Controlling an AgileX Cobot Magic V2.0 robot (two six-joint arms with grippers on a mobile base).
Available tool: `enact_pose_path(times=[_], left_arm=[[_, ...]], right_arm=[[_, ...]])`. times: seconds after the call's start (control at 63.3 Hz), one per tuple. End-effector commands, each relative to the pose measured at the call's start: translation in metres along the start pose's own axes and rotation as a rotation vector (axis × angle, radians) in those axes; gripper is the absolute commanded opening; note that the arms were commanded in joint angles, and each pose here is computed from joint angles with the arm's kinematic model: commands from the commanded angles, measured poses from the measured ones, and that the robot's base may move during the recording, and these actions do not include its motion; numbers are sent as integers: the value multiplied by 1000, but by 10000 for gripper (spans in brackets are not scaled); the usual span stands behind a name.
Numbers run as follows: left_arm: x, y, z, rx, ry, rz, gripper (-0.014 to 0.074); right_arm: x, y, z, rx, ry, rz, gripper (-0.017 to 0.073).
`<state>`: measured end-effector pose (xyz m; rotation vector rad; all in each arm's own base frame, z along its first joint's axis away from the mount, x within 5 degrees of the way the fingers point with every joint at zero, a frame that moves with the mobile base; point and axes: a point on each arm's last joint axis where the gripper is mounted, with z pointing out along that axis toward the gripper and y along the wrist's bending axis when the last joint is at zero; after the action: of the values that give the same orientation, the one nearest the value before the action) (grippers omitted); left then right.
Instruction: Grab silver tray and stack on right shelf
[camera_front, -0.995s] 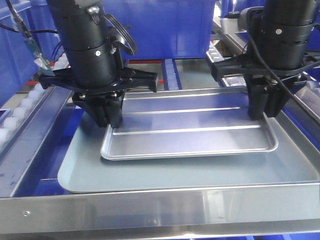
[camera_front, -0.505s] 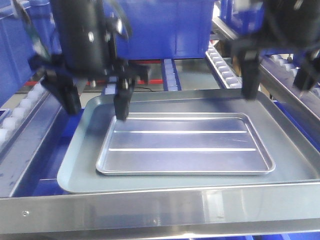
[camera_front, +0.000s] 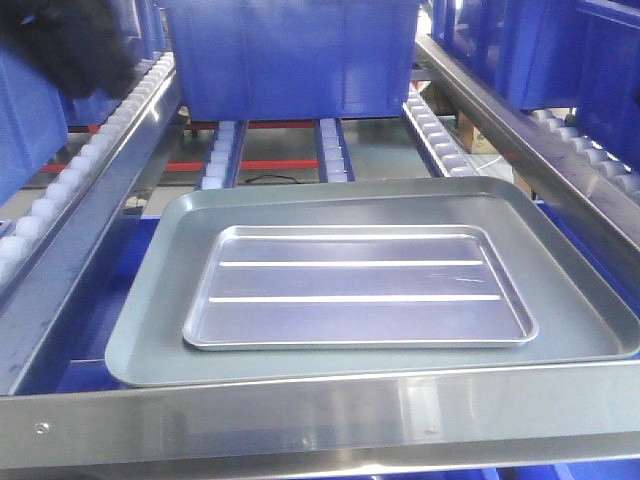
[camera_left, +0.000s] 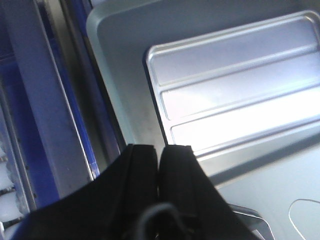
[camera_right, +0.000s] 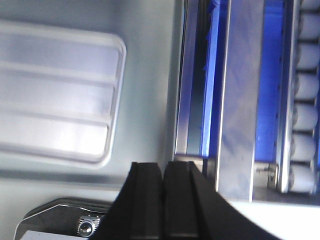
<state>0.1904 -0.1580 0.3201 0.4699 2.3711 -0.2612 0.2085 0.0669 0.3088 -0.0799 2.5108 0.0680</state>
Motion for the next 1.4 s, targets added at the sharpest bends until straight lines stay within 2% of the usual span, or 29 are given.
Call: enact_pose_path(times=[0.0, 0.142, 0.3, 0.568, 0.679, 1.294, 1.389], left_arm=[[15, 3, -15, 78, -149, 19, -94], [60, 13, -12, 113, -186, 52, -94], [94, 24, -23, 168, -278, 52, -94], [117, 42, -70, 215, -500, 23, -94], [120, 46, -84, 226, -575, 20, -94], [122, 47, -89, 236, -599, 11, -94], [123, 45, -90, 283, -582, -44, -94]], right_arm=[[14, -6, -12, -33, -132, -23, 55], [55, -15, -12, -65, -200, -54, 55], [88, -25, -29, -103, -335, -59, 55], [117, -41, -85, -171, -658, -13, 55], [127, -46, -98, -188, -742, -1, 55], [129, -47, -101, -192, -762, 3, 55], [129, -47, -101, -192, -762, 3, 55]])
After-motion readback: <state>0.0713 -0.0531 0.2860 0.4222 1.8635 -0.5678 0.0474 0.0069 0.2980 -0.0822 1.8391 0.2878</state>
